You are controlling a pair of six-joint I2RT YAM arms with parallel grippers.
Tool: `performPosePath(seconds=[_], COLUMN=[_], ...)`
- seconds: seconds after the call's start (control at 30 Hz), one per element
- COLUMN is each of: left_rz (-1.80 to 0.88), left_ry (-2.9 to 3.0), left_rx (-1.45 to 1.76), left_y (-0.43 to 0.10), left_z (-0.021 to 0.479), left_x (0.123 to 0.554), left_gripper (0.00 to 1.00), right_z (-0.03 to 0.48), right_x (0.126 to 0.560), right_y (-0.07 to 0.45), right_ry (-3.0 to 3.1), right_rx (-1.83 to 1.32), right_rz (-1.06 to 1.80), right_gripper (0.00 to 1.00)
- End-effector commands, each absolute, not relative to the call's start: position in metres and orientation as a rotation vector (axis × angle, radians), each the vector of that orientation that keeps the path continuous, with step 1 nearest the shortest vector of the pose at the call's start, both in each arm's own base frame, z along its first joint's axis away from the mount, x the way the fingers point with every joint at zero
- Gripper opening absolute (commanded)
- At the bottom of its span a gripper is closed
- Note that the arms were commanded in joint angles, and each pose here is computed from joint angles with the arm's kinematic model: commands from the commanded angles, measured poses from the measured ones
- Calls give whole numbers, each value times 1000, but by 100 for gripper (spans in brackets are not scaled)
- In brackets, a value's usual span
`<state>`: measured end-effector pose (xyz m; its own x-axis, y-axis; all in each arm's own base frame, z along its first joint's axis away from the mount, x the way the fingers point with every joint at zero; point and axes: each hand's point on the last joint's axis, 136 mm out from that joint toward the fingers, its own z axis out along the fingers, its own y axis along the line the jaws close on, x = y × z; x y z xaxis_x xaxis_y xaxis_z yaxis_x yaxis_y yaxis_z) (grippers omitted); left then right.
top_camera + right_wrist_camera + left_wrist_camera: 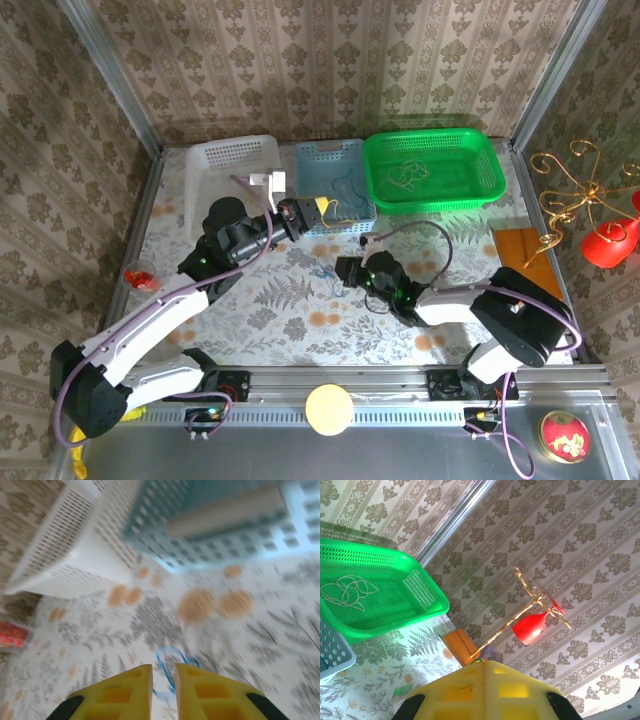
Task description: Untangle the cables
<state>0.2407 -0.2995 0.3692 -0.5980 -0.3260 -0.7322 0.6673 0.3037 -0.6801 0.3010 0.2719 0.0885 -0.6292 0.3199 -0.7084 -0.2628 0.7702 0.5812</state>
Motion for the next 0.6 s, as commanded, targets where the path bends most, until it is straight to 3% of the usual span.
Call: performPosePath(seconds=[0.0,0.27,0.57], left_rz=[-1480,-1461,-1397], left_ry=[1577,1585,1643], left_rx=[329,325,309], left_y=[-297,-295,-291], left_z=[412,409,372], left_x=[236,239,251], left_gripper=[0,0,0], right_z=[83,95,187], right_x=[301,290,277], right_y=[266,263,247], right_ry=[2049,2059,1936], right_rx=[142,124,47], right_rz=[868,891,904], right_gripper=[24,41,53])
